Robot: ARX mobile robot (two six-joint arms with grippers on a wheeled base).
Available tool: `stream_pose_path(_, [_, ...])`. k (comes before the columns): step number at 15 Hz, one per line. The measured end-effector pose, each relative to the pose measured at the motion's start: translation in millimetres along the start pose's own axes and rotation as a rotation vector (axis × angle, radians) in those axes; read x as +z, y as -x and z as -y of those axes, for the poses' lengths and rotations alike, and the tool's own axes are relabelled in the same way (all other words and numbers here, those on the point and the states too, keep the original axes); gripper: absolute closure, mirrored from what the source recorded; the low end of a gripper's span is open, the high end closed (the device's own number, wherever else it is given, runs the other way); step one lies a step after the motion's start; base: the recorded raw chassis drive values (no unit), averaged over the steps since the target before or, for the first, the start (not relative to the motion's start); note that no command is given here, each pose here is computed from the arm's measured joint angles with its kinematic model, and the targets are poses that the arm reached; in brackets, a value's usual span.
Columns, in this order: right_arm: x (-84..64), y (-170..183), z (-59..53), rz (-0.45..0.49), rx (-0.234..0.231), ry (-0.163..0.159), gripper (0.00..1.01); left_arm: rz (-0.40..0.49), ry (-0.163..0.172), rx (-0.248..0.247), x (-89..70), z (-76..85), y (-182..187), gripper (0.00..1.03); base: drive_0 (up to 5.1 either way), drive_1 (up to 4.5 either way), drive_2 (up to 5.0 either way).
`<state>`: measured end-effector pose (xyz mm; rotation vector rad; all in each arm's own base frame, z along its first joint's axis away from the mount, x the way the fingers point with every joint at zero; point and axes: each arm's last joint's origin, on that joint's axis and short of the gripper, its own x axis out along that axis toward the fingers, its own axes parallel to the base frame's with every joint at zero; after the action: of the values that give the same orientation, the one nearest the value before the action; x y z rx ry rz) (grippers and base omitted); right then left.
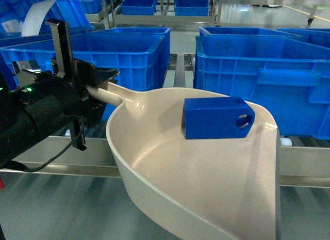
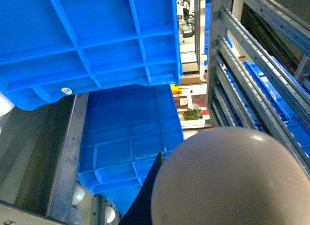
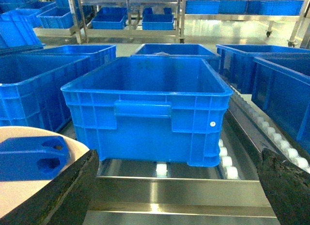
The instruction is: Place part in tray to right shelf
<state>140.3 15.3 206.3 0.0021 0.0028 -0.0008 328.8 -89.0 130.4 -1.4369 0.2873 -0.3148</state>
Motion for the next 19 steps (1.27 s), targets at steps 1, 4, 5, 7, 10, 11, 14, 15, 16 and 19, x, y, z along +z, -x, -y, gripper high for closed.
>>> stream_pose_path(1, [-1.2, -0.8, -0.1, -0.011, 0.0, 0.001, 0.03, 0.0, 0.0, 0.002, 0.2, -0.3, 0.1, 0.91, 0.0, 0.0, 0.0])
stream_pose_path(4, [-0.8, -0.5, -0.1, -0.007, 0.0, 0.001, 0.03, -0.001, 0.0, 0.001, -0.1, -0.1, 0.1, 0.91, 0.0, 0.0, 0.0])
stream_pose_path(5, [-0.8, -0.5, -0.1, -0.006, 0.0, 0.001, 0.03, -0.001, 0.0, 0.0, 0.0, 0.0, 0.1, 0.91, 0.0, 0.0, 0.0])
stream_pose_path(7, [-0.8, -0.5, -0.1, -0.007, 0.0, 0.001, 0.03, 0.0, 0.0, 0.0, 0.0, -0.1, 0.1, 0.91, 0.0, 0.0, 0.0])
stream_pose_path(10, [-0.8, -0.5, -0.1, -0.007, 0.0, 0.001, 0.03, -0.001, 0.0, 0.0, 0.0, -0.1, 0.1, 0.91, 0.0, 0.0, 0.0])
stream_pose_path(11, [-0.8, -0.5, -0.1, -0.006, 0.0, 0.001, 0.03, -0.001, 0.0, 0.0, -0.1, -0.1, 0.1, 0.91, 0.0, 0.0, 0.0])
stream_pose_path(14, [-0.8, -0.5, -0.1, -0.006, 0.0, 0.001, 0.03, -0.001, 0.001, 0.0, 0.0, -0.1, 0.1, 0.91, 0.0, 0.0, 0.0])
stream_pose_path(15, [-0.8, -0.5, -0.1, -0.006, 0.0, 0.001, 0.03, -0.001, 0.0, 0.0, 0.0, -0.1, 0.1, 0.91, 0.0, 0.0, 0.0])
stream_pose_path(16, [-0.8, -0.5, -0.1, -0.006, 0.0, 0.001, 0.03, -0.001, 0.0, 0.0, 0.0, -0.1, 0.1, 0.91, 0.0, 0.0, 0.0])
stream_pose_path(19, [-0.8, -0.5, -0.1, -0.006, 0.0, 0.001, 0.03, -0.001, 0.0, 0.0, 0.0, -0.1, 0.1, 0.91, 0.0, 0.0, 0.0])
